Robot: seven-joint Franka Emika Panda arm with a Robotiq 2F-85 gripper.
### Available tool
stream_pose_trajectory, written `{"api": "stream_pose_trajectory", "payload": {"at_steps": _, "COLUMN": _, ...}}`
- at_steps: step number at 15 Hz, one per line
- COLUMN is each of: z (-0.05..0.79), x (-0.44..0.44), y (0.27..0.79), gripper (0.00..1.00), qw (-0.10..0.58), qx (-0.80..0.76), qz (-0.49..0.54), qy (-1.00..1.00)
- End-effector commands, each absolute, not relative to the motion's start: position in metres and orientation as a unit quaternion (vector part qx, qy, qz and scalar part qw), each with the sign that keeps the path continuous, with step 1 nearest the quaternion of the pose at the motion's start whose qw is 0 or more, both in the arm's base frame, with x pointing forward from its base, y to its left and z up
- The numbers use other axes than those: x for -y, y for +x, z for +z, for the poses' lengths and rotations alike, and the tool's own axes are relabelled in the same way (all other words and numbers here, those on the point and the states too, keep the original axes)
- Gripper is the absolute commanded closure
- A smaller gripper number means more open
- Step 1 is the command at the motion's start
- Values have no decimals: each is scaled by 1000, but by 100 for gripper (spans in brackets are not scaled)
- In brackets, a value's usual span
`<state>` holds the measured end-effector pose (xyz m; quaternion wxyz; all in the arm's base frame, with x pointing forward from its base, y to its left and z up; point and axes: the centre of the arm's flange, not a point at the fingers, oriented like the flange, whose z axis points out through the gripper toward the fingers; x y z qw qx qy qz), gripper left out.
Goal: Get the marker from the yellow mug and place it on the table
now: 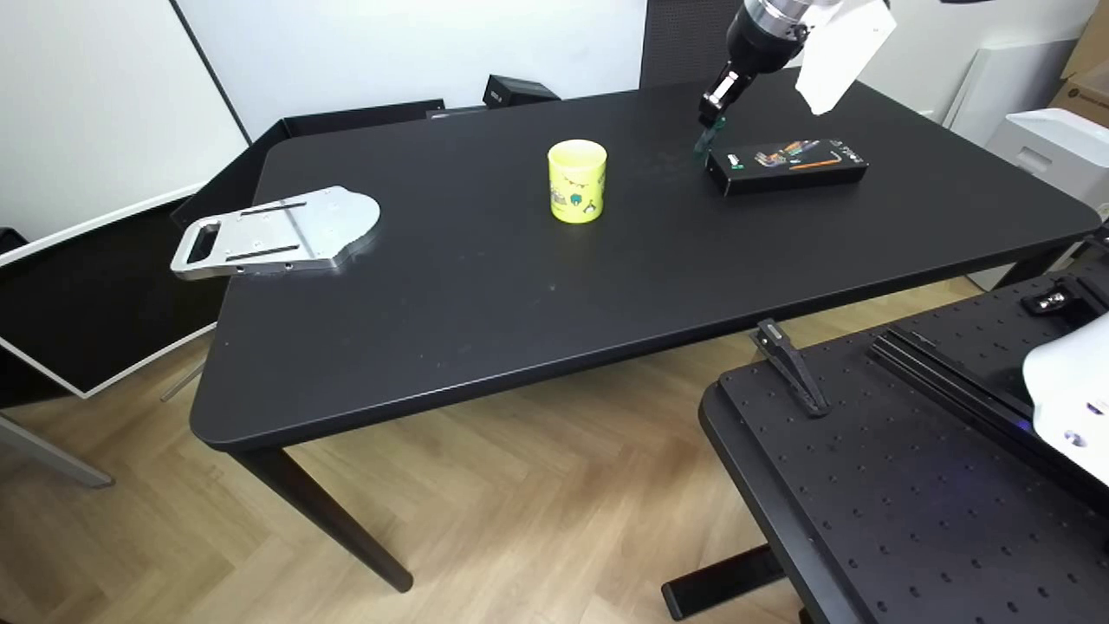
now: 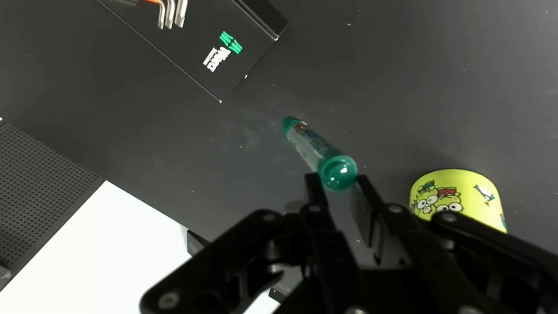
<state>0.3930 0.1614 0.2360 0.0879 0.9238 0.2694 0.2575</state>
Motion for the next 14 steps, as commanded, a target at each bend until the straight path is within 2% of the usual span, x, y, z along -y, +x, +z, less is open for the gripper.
{"api": "stream_pose_trajectory", "payload": {"at_steps": 1, "z": 191, "x": -169, "y": 390, "gripper": 95, "qw": 97, "qx": -248, "qz": 281, "qy": 922}}
{"api": "stream_pose_trajectory", "payload": {"at_steps": 10, "z": 136, "x": -179, "y": 382, "gripper": 95, "qw": 115, "qx": -232, "qz": 288, "qy": 922}}
{"api": "stream_pose_trajectory", "payload": {"at_steps": 14, "z": 116, "x": -180, "y": 380, "gripper": 95, "qw": 113, "qx": -233, "qz": 258, "qy": 931}}
